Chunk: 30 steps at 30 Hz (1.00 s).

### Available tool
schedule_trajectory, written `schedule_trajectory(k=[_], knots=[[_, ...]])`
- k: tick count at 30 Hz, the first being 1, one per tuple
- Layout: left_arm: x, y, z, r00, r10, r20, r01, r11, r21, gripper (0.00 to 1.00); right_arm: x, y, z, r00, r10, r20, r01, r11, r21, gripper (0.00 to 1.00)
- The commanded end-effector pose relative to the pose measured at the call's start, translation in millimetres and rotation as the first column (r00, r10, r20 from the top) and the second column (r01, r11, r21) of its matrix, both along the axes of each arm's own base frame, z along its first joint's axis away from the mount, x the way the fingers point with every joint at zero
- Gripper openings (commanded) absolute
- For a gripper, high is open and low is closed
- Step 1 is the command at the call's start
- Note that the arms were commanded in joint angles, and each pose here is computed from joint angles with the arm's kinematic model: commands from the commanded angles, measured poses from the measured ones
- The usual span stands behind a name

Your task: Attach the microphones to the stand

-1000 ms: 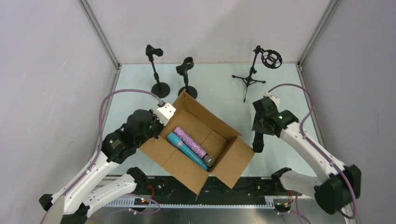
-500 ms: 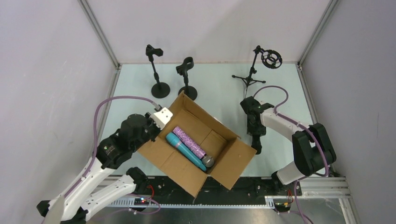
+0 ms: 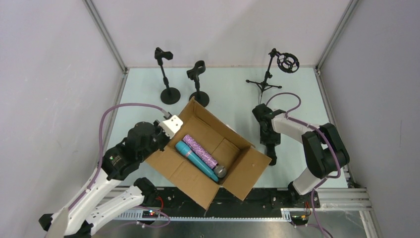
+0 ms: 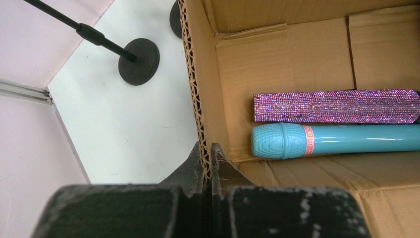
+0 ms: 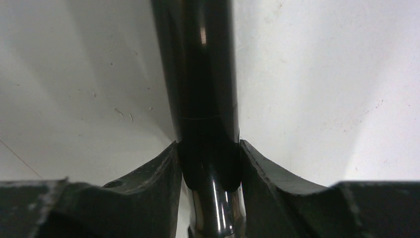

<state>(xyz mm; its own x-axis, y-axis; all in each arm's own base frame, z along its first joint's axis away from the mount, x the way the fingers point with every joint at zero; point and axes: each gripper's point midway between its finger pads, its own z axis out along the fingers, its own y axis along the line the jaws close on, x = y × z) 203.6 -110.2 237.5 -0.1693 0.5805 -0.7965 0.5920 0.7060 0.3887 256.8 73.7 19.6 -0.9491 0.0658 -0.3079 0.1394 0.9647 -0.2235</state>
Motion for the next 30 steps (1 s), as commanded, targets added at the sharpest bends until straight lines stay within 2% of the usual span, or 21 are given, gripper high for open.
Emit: schedule_trajectory(k=[1, 4, 6, 12, 17, 19, 21, 23, 25, 26, 27, 30], knots=[[1, -6, 19, 0.998, -0.041, 0.048, 0.042, 0.999, -0.014, 0.0, -6, 2, -4, 1.0, -0.028, -0.006, 0.028, 0.999, 0.02, 0.52], [0, -8, 26, 0.997, -0.049, 0.054, 0.051, 0.998, -0.031, 0.0, -5, 3, 4, 0.999, -0.032, 0.025, 0.031, 0.999, 0.031, 0.7], [0, -10, 29, 0.997, -0.052, 0.055, 0.055, 0.998, -0.042, 0.0, -3, 6, 12, 0.998, -0.021, 0.052, 0.018, 0.999, 0.045, 0.78], [1, -11, 28, 0.998, -0.052, 0.047, 0.054, 0.998, -0.042, 0.0, 5, 21, 51, 0.984, -0.008, 0.177, -0.013, 0.993, 0.116, 0.83], [1, -13, 27, 0.998, -0.056, 0.041, 0.058, 0.998, -0.04, 0.0, 12, 30, 131, 0.928, -0.034, 0.372, -0.032, 0.985, 0.169, 0.84], [2, -13, 28, 0.998, -0.056, 0.04, 0.058, 0.997, -0.041, 0.0, 16, 37, 187, 0.858, -0.061, 0.509, -0.059, 0.975, 0.215, 0.82], [2, -13, 28, 0.998, -0.057, 0.039, 0.058, 0.998, -0.038, 0.0, 12, 48, 243, 0.76, -0.064, 0.647, -0.131, 0.96, 0.249, 0.81], [3, -13, 27, 0.998, -0.056, 0.04, 0.057, 0.998, -0.035, 0.0, 0, 71, 292, 0.671, -0.031, 0.741, -0.26, 0.926, 0.275, 0.8], [3, -13, 27, 0.998, -0.058, 0.039, 0.06, 0.998, -0.03, 0.0, -13, 95, 324, 0.612, 0.024, 0.791, -0.367, 0.894, 0.257, 0.79], [3, -13, 26, 0.997, -0.06, 0.038, 0.061, 0.998, -0.027, 0.0, -25, 118, 327, 0.597, 0.101, 0.796, -0.443, 0.868, 0.222, 0.78], [3, -14, 26, 0.997, -0.063, 0.04, 0.064, 0.998, -0.026, 0.0, -28, 124, 341, 0.563, 0.121, 0.817, -0.461, 0.867, 0.189, 0.78], [2, -13, 25, 0.997, -0.063, 0.041, 0.064, 0.998, -0.025, 0.0, -60, 189, 345, 0.514, 0.269, 0.815, -0.627, 0.766, 0.142, 0.78]])
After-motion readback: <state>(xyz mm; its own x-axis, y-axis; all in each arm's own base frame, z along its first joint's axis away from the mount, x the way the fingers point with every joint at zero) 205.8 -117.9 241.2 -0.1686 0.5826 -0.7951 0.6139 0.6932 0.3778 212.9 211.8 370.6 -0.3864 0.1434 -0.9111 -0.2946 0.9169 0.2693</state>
